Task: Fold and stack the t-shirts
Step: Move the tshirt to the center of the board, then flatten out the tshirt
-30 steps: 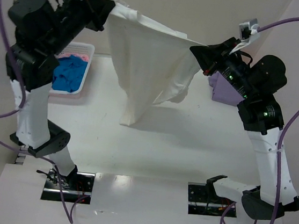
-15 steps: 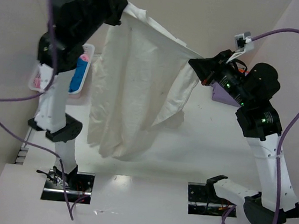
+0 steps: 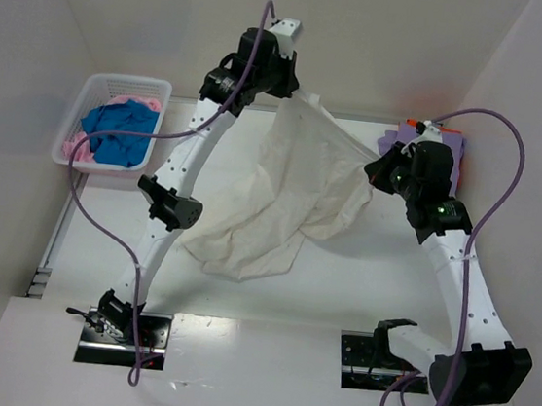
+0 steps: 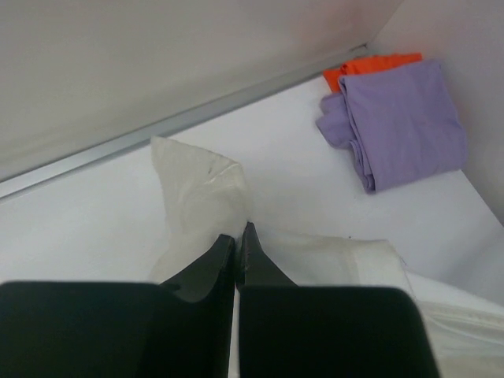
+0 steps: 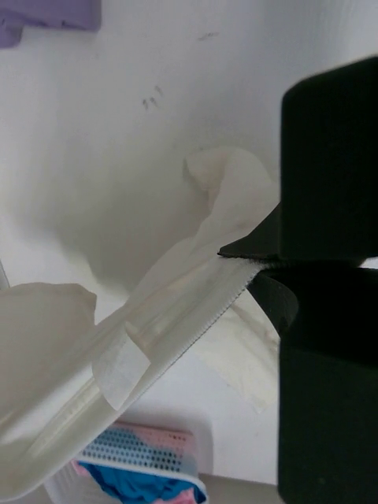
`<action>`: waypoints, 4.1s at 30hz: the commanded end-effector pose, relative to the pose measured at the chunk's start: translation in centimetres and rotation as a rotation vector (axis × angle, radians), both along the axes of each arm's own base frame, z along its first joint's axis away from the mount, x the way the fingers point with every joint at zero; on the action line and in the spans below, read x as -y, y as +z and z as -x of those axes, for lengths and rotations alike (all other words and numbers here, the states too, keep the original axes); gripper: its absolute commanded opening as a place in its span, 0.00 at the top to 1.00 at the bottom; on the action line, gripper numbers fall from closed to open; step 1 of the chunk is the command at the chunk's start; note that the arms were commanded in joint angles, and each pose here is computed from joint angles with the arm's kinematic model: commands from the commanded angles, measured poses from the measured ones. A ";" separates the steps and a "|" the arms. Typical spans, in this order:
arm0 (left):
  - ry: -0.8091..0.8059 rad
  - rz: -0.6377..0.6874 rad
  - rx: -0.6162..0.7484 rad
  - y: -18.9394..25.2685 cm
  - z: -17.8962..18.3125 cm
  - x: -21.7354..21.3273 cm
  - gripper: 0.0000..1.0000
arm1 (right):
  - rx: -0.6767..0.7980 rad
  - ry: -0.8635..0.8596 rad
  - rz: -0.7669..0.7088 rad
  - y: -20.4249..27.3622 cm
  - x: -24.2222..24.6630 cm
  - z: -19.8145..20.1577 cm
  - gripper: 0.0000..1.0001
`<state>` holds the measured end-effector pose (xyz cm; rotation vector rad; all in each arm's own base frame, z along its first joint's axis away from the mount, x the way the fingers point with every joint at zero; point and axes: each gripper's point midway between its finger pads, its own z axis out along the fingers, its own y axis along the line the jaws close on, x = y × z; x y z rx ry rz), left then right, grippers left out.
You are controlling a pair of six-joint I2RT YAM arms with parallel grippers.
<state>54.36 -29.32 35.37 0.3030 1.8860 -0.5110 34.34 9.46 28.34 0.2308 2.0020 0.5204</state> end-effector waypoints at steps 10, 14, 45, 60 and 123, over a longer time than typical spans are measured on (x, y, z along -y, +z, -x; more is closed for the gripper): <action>-0.138 0.041 0.117 -1.7 -3.4 3.2 1.00 | -0.307 -0.566 0.213 -6.6 13.6 3.4 1.00; -0.189 -0.003 0.047 -3.9 -1.7 5.0 0.16 | -0.272 -0.534 0.168 -6.0 13.4 3.8 0.77; 0.436 -0.130 -0.327 -10.3 15.4 -18.4 0.00 | -0.023 0.013 0.091 -2.2 3.8 -11.9 0.07; 0.423 -0.050 -0.442 -14.8 18.6 -20.8 0.00 | -0.257 0.146 0.133 -15.2 -0.7 -22.6 0.04; 0.426 -0.048 -0.828 -27.3 20.4 -22.6 0.00 | -0.153 -0.046 0.250 -4.2 1.1 -16.1 1.00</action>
